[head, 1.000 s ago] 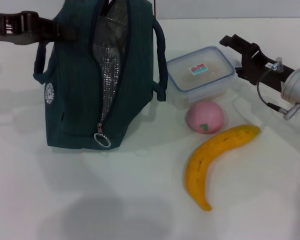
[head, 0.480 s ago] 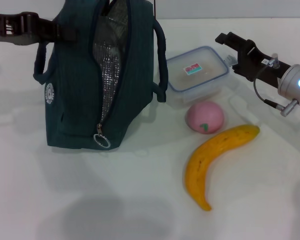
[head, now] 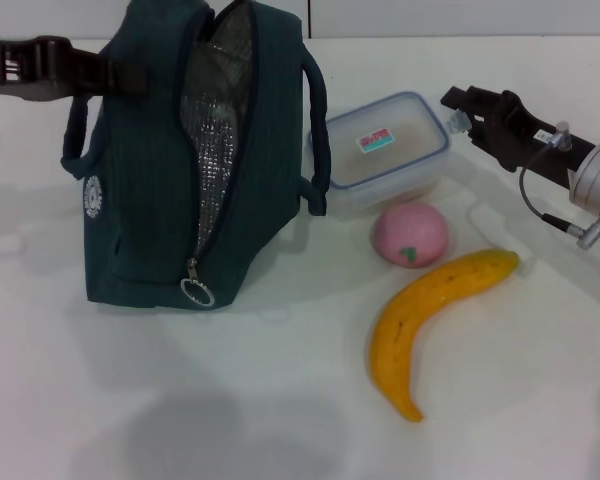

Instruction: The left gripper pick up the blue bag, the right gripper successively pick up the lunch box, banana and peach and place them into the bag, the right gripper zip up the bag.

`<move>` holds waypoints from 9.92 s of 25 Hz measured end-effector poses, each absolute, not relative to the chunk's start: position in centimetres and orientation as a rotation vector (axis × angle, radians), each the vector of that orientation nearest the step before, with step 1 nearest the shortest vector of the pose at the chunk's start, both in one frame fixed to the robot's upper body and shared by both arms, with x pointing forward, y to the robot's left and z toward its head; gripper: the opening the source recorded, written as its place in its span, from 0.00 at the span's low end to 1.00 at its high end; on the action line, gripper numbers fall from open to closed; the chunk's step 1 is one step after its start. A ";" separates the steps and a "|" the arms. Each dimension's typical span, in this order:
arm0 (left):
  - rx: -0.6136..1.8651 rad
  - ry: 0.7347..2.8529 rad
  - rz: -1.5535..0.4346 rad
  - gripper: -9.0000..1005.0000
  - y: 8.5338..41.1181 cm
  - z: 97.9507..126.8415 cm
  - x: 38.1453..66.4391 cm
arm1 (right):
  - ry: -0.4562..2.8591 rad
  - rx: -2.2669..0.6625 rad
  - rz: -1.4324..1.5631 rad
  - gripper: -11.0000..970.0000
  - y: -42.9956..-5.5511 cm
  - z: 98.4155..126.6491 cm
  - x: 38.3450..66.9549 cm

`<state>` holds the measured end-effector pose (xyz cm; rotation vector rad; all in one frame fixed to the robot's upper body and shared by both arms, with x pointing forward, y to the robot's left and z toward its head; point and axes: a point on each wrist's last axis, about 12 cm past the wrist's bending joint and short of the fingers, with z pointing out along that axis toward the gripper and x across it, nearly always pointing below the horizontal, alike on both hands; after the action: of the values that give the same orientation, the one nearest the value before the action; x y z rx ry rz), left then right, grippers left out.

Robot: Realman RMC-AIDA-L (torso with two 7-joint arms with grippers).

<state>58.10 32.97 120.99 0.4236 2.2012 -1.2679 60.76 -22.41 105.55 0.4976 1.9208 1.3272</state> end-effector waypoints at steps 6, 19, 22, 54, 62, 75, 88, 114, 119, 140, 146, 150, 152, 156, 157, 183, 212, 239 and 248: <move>0.435 2.198 -1.266 0.04 33.0 121.0 58.1 | 1.928 0.495 1.328 0.35 -22.4 105.4 60.6; 0.431 2.200 -1.266 0.04 33.2 120.6 57.8 | 1.897 0.473 1.345 0.09 -22.9 105.4 60.0; 0.429 2.201 -1.266 0.04 33.2 120.6 57.8 | 1.826 0.480 1.366 0.09 -23.7 105.5 59.3; 0.401 2.215 -1.286 0.04 33.1 120.1 57.6 | 1.410 0.491 1.588 0.09 -26.3 108.5 57.0; 0.395 2.218 -1.302 0.04 32.7 120.1 57.6 | 1.329 0.428 1.705 0.09 -25.2 111.0 58.4; 0.449 2.240 -1.351 0.04 30.8 119.8 58.2 | 1.288 0.196 1.900 0.09 -18.9 116.9 62.5; 0.449 2.223 -1.376 0.04 29.9 119.5 58.3 | 1.411 0.081 1.993 0.09 -16.2 117.1 62.2; 0.392 2.206 -1.386 0.04 29.8 119.0 58.6 | 1.764 0.012 1.839 0.17 -16.2 113.0 60.9; 0.384 2.209 -1.386 0.04 30.0 118.8 58.4 | 1.759 -0.034 1.813 0.19 -16.2 113.4 61.1; 0.342 2.214 -1.366 0.04 32.5 118.4 57.1 | 1.862 -0.874 1.160 0.81 -23.5 119.7 61.4; 0.355 2.212 -1.362 0.04 32.5 118.4 57.0 | 2.052 -1.409 0.797 0.89 -21.5 122.8 62.3; 0.366 2.214 -1.359 0.04 32.4 118.3 57.1 | 2.055 -1.747 0.542 0.89 -19.3 123.9 62.1; 0.367 2.216 -1.359 0.04 32.4 118.2 57.0 | 1.989 -1.896 0.453 0.90 -17.9 124.3 61.7; 0.366 2.214 -1.358 0.04 32.4 118.0 56.8 | 1.845 -2.078 0.350 0.89 -15.7 124.0 61.0; 0.369 2.209 -1.356 0.04 32.4 118.0 56.8 | 1.814 -2.108 0.343 0.89 -15.2 123.8 60.7; 0.412 2.169 -1.376 0.04 31.4 118.1 57.0 | 1.435 -2.515 0.131 0.88 -10.0 118.9 58.7; 0.426 2.174 -1.372 0.04 30.9 118.0 57.3 | 1.405 -2.542 0.150 0.88 -9.5 115.1 58.5; 0.433 2.185 -1.374 0.04 30.8 117.9 57.2 | 1.451 -2.481 0.460 0.45 -10.4 118.8 57.9; 0.415 2.194 -1.383 0.04 31.1 117.5 57.0 | 1.563 -2.082 0.940 0.45 -13.6 124.4 58.2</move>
<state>56.98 31.13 117.53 0.4150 2.1942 -1.3825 58.21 -13.59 124.43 -2.0821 1.5629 0.9400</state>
